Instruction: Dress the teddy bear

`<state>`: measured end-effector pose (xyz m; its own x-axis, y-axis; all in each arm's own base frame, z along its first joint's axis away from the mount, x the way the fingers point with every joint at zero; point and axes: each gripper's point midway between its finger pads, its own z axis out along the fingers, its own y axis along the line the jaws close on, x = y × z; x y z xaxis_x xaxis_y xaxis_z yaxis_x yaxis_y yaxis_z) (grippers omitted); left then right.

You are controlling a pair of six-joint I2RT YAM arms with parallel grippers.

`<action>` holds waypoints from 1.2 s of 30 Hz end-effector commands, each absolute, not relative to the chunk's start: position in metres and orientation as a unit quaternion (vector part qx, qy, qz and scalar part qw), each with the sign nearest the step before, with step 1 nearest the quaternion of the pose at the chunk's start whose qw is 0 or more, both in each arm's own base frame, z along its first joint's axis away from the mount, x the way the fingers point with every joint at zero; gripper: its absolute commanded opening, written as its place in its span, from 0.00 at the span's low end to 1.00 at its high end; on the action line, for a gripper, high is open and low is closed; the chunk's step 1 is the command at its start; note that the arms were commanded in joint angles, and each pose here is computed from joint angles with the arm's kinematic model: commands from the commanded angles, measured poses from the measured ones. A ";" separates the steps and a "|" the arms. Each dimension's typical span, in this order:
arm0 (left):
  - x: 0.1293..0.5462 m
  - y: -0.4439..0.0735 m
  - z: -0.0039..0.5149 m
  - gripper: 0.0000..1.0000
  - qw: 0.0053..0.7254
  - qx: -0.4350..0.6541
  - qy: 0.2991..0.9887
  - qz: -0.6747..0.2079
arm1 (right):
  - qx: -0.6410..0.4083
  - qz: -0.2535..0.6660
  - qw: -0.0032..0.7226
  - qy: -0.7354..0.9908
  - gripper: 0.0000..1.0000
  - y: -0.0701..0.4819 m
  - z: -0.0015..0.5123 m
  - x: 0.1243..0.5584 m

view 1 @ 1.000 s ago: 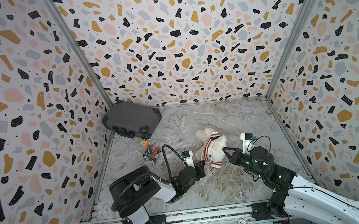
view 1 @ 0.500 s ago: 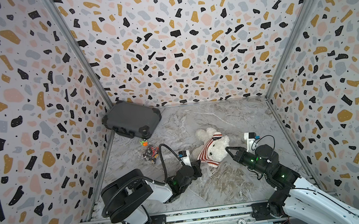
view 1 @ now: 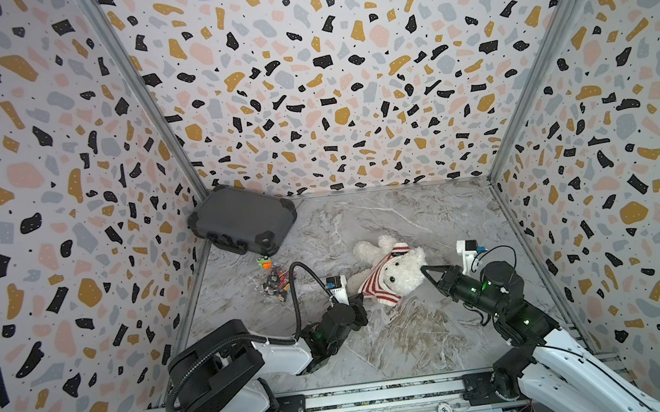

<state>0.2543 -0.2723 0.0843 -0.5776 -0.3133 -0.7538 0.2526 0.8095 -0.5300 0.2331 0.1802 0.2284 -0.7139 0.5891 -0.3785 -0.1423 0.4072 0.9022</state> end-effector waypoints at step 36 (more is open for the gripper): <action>0.258 -0.232 0.056 0.00 0.447 -0.001 0.865 -0.229 | -0.159 0.603 0.396 0.674 0.00 0.220 0.331 0.203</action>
